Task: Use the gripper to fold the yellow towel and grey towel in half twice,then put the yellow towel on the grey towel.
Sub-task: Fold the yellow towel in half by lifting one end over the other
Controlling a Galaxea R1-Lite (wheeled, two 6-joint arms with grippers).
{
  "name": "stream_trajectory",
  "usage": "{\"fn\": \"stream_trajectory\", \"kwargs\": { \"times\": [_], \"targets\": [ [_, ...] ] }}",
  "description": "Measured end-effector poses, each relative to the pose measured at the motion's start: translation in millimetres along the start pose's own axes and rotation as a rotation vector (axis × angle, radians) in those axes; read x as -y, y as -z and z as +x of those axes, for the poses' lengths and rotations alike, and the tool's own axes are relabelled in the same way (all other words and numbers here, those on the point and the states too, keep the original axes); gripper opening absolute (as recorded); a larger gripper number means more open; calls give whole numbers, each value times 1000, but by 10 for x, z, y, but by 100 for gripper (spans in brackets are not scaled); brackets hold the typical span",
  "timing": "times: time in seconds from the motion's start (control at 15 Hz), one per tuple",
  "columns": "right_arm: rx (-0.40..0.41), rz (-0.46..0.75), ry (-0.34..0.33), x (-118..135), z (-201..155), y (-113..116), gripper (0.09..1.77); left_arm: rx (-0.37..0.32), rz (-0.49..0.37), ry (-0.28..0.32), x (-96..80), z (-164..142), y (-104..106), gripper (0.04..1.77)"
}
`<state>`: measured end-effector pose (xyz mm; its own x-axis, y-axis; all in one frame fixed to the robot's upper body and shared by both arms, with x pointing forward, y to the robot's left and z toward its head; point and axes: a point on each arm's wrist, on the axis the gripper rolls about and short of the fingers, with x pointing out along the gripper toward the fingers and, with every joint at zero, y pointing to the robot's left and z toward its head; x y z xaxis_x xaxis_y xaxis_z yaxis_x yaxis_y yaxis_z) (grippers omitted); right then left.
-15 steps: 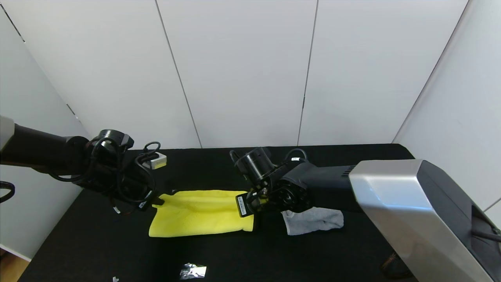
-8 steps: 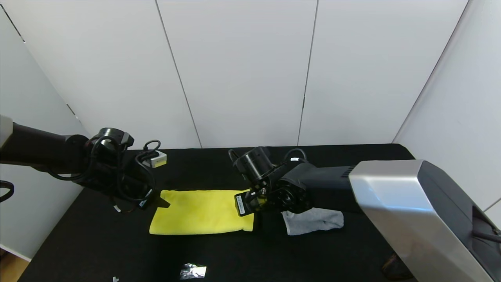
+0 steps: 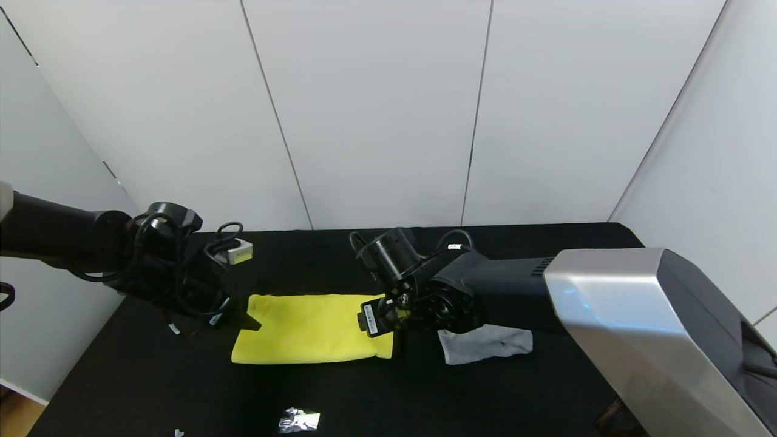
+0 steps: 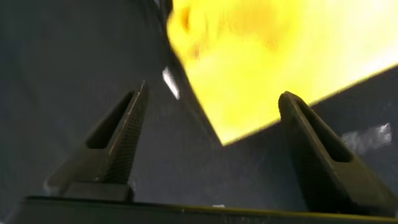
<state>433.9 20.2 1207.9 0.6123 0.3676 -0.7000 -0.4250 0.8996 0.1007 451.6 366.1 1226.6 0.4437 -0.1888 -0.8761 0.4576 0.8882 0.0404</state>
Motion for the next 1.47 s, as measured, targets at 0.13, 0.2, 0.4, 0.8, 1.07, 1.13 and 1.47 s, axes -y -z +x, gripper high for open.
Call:
{"fn": "stream_trajectory", "kwargs": {
  "times": [0.13,0.2,0.4,0.8,1.07,1.13,1.47],
  "targets": [
    [-8,-10,4,-54,-36,21,157,-38,-28,-2,-31,-1,97,155],
    [-14,-14,4,-64,-58,23,158,-55,-38,-9,-42,4,136,157],
    [-26,-25,-3,-114,-145,22,162,-81,-111,-15,-74,44,220,162],
    [-59,-36,-9,-124,-344,18,167,-73,-265,5,-71,93,206,167],
    [-63,-39,-6,-76,-497,28,169,-43,-344,36,-45,106,148,169],
    [-63,-39,-4,-57,-536,28,169,-43,-350,41,-29,116,136,169],
    [-75,-30,-29,26,-680,43,170,-18,-430,53,-40,216,110,170]
  ]
}}
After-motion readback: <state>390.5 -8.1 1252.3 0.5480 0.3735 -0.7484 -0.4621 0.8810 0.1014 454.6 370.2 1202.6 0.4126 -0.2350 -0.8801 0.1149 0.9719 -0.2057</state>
